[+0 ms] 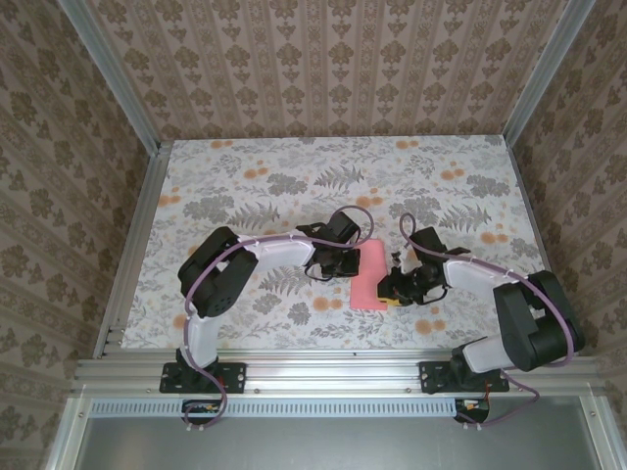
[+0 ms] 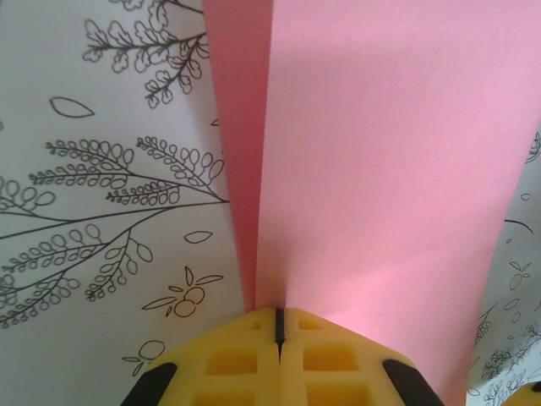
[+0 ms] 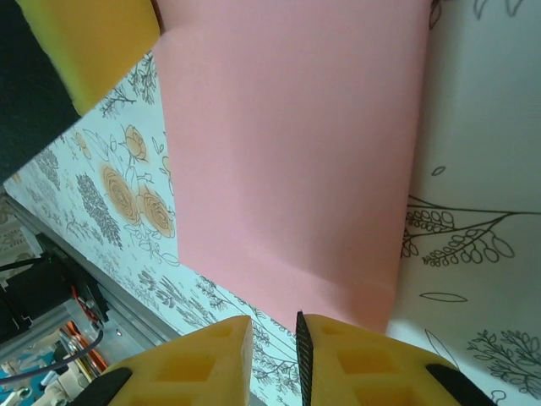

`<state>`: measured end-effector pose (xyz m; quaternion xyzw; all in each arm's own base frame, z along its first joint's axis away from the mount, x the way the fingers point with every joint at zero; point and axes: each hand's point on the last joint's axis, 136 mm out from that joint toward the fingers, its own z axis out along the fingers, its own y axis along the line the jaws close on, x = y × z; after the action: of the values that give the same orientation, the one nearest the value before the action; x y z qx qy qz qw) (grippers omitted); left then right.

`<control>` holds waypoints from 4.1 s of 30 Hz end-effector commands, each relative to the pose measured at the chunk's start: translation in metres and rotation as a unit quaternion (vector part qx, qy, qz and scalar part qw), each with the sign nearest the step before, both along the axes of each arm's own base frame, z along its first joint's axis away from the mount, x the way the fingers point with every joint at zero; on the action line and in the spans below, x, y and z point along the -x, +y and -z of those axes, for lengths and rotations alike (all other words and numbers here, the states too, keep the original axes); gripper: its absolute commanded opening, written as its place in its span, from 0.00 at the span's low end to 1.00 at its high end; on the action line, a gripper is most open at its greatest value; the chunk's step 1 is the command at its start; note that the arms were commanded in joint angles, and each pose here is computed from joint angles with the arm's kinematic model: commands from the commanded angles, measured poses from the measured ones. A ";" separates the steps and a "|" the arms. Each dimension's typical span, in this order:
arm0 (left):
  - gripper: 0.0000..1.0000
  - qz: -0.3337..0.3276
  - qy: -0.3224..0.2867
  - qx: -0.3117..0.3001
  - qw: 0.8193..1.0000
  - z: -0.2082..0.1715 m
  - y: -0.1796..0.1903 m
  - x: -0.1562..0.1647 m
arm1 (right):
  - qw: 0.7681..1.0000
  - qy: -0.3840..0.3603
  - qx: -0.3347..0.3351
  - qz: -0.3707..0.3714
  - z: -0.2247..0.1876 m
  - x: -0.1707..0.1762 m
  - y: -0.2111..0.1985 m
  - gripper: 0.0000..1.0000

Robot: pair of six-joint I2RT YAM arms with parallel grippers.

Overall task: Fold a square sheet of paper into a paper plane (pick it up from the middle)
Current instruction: Fold the square sheet of paper in half at the center of the table.

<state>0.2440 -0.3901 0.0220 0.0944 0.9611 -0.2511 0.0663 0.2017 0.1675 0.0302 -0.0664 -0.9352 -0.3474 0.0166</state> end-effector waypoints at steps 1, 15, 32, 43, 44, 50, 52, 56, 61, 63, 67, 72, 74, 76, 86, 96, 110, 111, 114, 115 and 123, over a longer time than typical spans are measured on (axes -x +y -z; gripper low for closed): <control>0.05 0.013 0.015 -0.040 0.999 0.018 0.009 0.009 | 0.999 0.042 0.011 0.001 0.016 0.019 -0.004 0.24; 0.04 0.015 0.015 -0.042 0.999 0.018 0.010 0.010 | 0.999 -0.046 0.021 0.016 -0.024 -0.031 -0.001 0.25; 0.04 0.014 0.015 -0.048 0.999 0.020 0.014 0.011 | 0.999 -0.015 0.036 0.014 0.030 -0.072 -0.001 0.24; 0.03 0.015 0.014 -0.051 0.999 0.020 0.014 0.010 | 0.995 -0.084 -0.047 0.033 -0.028 -0.098 0.006 0.25; 0.03 0.015 0.015 -0.051 0.998 0.021 0.015 0.011 | 0.995 -0.080 -0.045 0.033 -0.025 -0.099 0.005 0.25; 0.03 0.017 0.016 -0.051 0.998 0.021 0.014 0.011 | 0.999 -0.039 -0.014 0.034 0.015 -0.094 -0.004 0.24; 0.03 0.016 0.016 -0.051 0.998 0.021 0.014 0.011 | 0.999 -0.018 0.017 0.035 0.032 -0.088 -0.013 0.24; 0.03 0.016 0.016 -0.053 0.998 0.021 0.015 0.011 | 0.999 -0.013 0.011 0.032 0.029 -0.085 -0.011 0.24; 0.03 0.016 0.015 -0.054 0.998 0.021 0.015 0.011 | 0.997 -0.063 -0.029 0.030 -0.018 -0.103 -0.001 0.25; 0.03 0.016 0.016 -0.054 0.998 0.021 0.014 0.011 | 0.995 -0.080 -0.045 0.030 -0.031 -0.112 0.002 0.25; 0.03 0.017 0.016 -0.051 0.998 0.020 0.013 0.010 | 0.996 -0.075 -0.037 0.036 -0.023 -0.123 -0.002 0.25; 0.03 0.018 0.016 -0.053 0.998 0.020 0.014 0.011 | 0.998 -0.042 -0.001 0.037 0.013 -0.120 -0.011 0.24; 0.03 0.017 0.015 -0.053 0.998 0.020 0.014 0.011 | 0.999 -0.030 0.015 0.036 0.025 -0.115 -0.015 0.24; 0.03 0.017 0.016 -0.053 0.998 0.020 0.014 0.011 | 0.999 -0.022 0.025 0.034 0.032 -0.112 -0.018 0.25; 0.03 0.018 0.018 -0.056 0.998 0.021 0.016 0.013 | 0.995 -0.087 -0.027 0.042 -0.027 -0.136 -0.010 0.26; 0.02 0.018 0.017 -0.056 0.998 0.021 0.016 0.013 | 0.998 -0.046 0.017 0.047 0.018 -0.137 -0.025 0.26; 0.02 0.017 0.018 -0.059 0.998 0.022 0.017 0.014 | 0.994 -0.094 -0.002 0.057 -0.029 -0.159 -0.024 0.26; 0.02 0.018 0.018 -0.059 0.998 0.022 0.017 0.014 | 0.994 -0.090 0.002 0.059 -0.025 -0.160 -0.025 0.26; 0.02 0.018 0.018 -0.058 0.998 0.022 0.017 0.013 | 0.996 -0.071 0.000 0.058 -0.010 -0.161 -0.025 0.26; 0.02 0.018 0.018 -0.059 0.998 0.022 0.017 0.014 | 0.996 -0.068 -0.001 0.058 -0.006 -0.161 -0.025 0.25; 0.02 0.018 0.017 -0.061 0.998 0.022 0.018 0.014 | 0.996 -0.031 0.058 0.057 0.033 -0.150 -0.040 0.25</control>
<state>0.2431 -0.3902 0.0214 0.1047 0.9620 -0.2430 0.0669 0.3584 0.1386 0.0153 -0.1040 -0.9355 -0.3334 -0.0528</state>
